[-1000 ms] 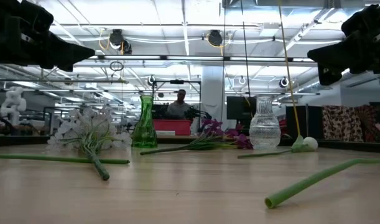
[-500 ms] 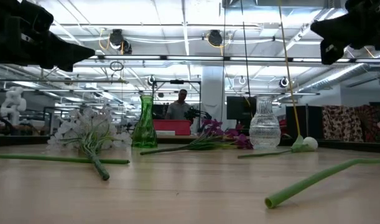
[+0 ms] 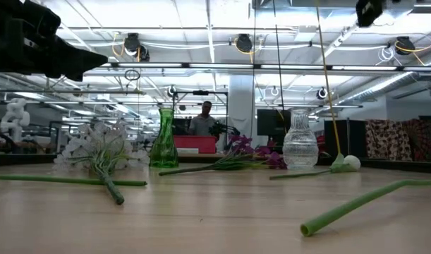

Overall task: Sort flowers into vase by color
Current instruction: Move the white flowers to the right of the table

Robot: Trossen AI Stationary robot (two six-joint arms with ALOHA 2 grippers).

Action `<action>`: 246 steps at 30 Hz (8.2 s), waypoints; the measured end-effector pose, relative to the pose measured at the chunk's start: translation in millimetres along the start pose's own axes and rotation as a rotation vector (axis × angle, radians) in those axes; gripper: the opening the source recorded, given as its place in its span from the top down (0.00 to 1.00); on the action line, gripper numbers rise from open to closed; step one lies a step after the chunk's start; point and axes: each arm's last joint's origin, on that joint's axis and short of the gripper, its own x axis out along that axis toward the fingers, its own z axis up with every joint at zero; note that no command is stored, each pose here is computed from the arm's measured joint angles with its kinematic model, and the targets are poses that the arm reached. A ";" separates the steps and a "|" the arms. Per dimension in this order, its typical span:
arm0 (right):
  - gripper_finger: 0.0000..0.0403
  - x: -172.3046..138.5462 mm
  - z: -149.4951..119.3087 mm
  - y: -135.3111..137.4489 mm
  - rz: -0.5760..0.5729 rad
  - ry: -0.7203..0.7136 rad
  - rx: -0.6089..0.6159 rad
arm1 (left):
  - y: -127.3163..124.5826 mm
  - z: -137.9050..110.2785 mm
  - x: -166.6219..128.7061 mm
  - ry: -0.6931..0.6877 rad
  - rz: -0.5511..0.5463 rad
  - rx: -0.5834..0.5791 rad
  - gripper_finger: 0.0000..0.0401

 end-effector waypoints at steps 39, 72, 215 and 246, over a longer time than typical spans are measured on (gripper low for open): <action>1.00 117.3 -30.9 6.0 -0.023 0.241 -0.068 | 0.8 -1.0 -0.1 0.013 0.032 -0.165 0.99; 1.00 143.7 -113.5 26.6 0.041 0.438 0.019 | -40.0 168.7 95.6 0.363 -0.204 -0.206 0.99; 0.94 182.2 -137.6 75.6 0.032 0.071 0.287 | -116.8 113.1 168.0 0.276 0.194 -0.796 0.96; 0.44 208.9 -111.4 82.3 0.077 -0.310 0.181 | -122.1 96.4 205.2 0.162 0.035 -0.446 0.96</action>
